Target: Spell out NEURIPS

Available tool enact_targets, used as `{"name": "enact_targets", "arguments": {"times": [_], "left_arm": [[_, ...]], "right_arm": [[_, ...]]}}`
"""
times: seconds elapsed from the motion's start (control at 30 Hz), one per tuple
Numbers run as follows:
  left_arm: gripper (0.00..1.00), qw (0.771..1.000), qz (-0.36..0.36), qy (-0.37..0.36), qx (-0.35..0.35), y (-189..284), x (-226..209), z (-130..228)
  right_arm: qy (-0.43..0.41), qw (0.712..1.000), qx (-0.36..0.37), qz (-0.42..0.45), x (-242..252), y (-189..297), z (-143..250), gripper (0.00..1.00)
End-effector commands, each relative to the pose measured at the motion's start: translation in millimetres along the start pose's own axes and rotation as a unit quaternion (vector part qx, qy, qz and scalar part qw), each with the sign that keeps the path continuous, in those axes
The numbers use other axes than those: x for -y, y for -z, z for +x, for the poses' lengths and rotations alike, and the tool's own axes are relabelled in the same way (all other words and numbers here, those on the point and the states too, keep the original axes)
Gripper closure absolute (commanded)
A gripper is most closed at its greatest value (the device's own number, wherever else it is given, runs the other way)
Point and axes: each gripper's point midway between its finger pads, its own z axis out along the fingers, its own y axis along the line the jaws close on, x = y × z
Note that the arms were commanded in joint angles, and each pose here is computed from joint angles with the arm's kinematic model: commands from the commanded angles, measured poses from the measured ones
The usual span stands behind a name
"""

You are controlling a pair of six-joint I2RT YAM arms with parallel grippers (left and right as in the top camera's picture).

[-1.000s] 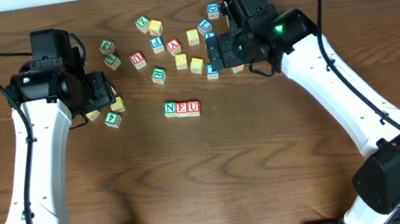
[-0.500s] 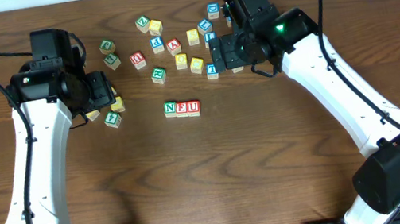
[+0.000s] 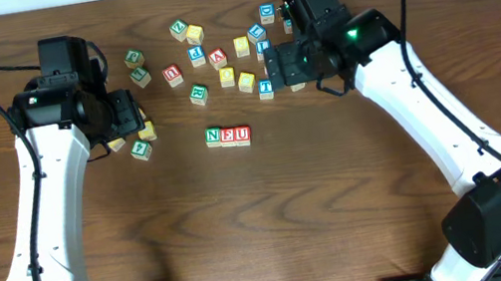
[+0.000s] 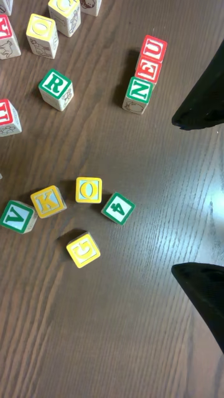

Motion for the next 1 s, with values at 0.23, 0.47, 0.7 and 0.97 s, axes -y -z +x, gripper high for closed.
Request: {"name": "enact_targets", "arguments": {"times": [0.23, 0.47, 0.7, 0.97], "left_arm": [[0.33, 1.0, -0.001, -0.004, 0.001, -0.6, 0.4, -1.4], [0.33, 1.0, -0.001, -0.003, 0.001, -0.6, 0.4, -1.4], [0.33, 1.0, -0.001, -0.003, 0.001, -0.6, 0.4, -1.5], [0.33, 1.0, -0.001, -0.003, 0.001, -0.6, 0.4, -1.7]], "right_arm": [[-0.015, 1.0, 0.005, 0.008, 8.1, 0.7, -6.5, 0.07], [-0.027, 0.999, 0.013, 0.027, 14.9, 0.8, -9.3, 0.07], [-0.045, 0.998, 0.033, 0.042, 25.5, 1.7, -19.4, 0.09], [-0.061, 0.996, 0.047, 0.04, 35.0, 1.9, -28.8, 0.11]]}}
